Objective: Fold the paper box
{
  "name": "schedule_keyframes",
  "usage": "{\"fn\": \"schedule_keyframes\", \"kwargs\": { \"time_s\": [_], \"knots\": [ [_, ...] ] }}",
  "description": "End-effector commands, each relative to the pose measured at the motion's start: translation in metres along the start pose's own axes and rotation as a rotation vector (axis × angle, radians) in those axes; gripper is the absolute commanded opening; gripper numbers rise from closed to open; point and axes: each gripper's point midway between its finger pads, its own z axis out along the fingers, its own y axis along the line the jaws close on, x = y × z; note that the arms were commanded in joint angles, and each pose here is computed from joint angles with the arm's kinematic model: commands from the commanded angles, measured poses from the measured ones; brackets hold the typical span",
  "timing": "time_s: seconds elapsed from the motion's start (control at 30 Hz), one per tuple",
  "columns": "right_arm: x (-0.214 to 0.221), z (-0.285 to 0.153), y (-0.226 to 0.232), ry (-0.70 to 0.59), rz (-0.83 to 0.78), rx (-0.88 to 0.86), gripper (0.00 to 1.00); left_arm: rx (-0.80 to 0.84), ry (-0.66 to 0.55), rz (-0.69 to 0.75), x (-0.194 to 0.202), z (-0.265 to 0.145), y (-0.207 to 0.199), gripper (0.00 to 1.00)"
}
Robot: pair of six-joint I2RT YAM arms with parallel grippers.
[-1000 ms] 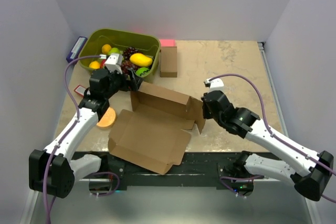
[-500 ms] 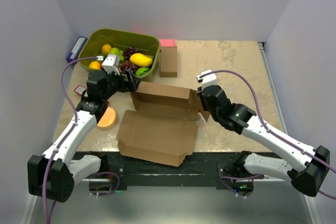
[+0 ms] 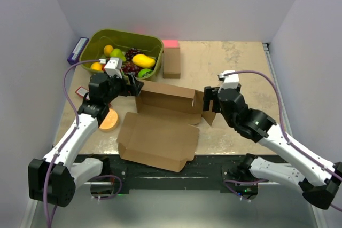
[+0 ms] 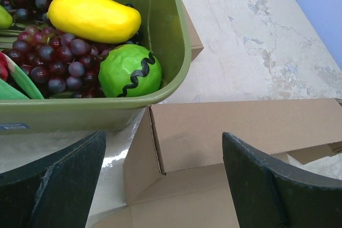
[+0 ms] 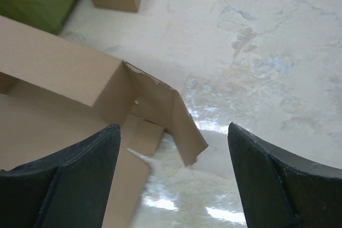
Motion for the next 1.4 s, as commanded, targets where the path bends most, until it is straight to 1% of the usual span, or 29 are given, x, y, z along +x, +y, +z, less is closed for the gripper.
{"fn": "schedule_keyframes", "kwargs": {
  "time_s": [0.0,0.03,0.07,0.13,0.17,0.23,0.27,0.3,0.37,0.43,0.67,0.93,1.1,1.2,1.37],
  "knots": [
    [-0.021,-0.024,0.035,-0.007,0.351,-0.178,0.84,0.022,-0.011,-0.014,-0.003,0.004,0.0,0.92],
    [-0.016,-0.023,0.042,0.008,0.383,-0.212,0.84,0.025,-0.009,-0.016,-0.002,0.004,0.0,0.9],
    [-0.023,-0.025,0.053,-0.008,0.456,-0.265,0.84,0.023,-0.008,-0.018,-0.002,0.005,0.001,0.9],
    [-0.013,-0.023,0.066,0.024,0.499,-0.319,0.82,0.021,-0.003,-0.019,0.0,0.006,0.001,0.88],
    [-0.017,-0.02,0.072,0.017,0.549,-0.337,0.82,0.021,-0.001,-0.019,0.0,0.006,0.002,0.88],
    [-0.009,-0.014,0.078,0.033,0.577,-0.344,0.81,0.024,0.003,-0.021,0.003,0.007,0.002,0.86],
    [-0.013,-0.012,0.082,0.022,0.609,-0.36,0.81,0.027,0.005,-0.023,0.004,0.007,0.001,0.85],
    [-0.005,-0.006,0.086,0.045,0.611,-0.353,0.8,0.027,0.01,-0.025,0.005,0.009,0.002,0.84],
    [-0.008,-0.003,0.094,0.043,0.646,-0.383,0.79,0.031,0.014,-0.026,0.005,0.01,0.002,0.81],
    [-0.001,0.003,0.098,0.054,0.657,-0.385,0.79,0.032,0.021,-0.027,0.007,0.011,0.002,0.79],
    [0.0,0.016,0.102,0.029,0.731,-0.377,0.77,0.007,0.045,-0.035,0.013,0.015,0.008,0.75],
    [0.007,0.028,0.095,0.023,0.745,-0.322,0.73,0.007,0.045,-0.035,0.014,0.019,0.01,0.67],
    [0.002,0.024,0.087,-0.001,0.75,-0.305,0.73,0.002,0.045,-0.034,0.014,0.02,0.011,0.64],
    [-0.002,0.022,0.082,-0.018,0.732,-0.292,0.73,0.003,0.049,-0.035,0.016,0.021,0.011,0.61],
    [0.008,0.035,0.067,0.004,0.663,-0.191,0.72,0.005,0.052,-0.036,0.017,0.021,0.011,0.54]
  ]
}}
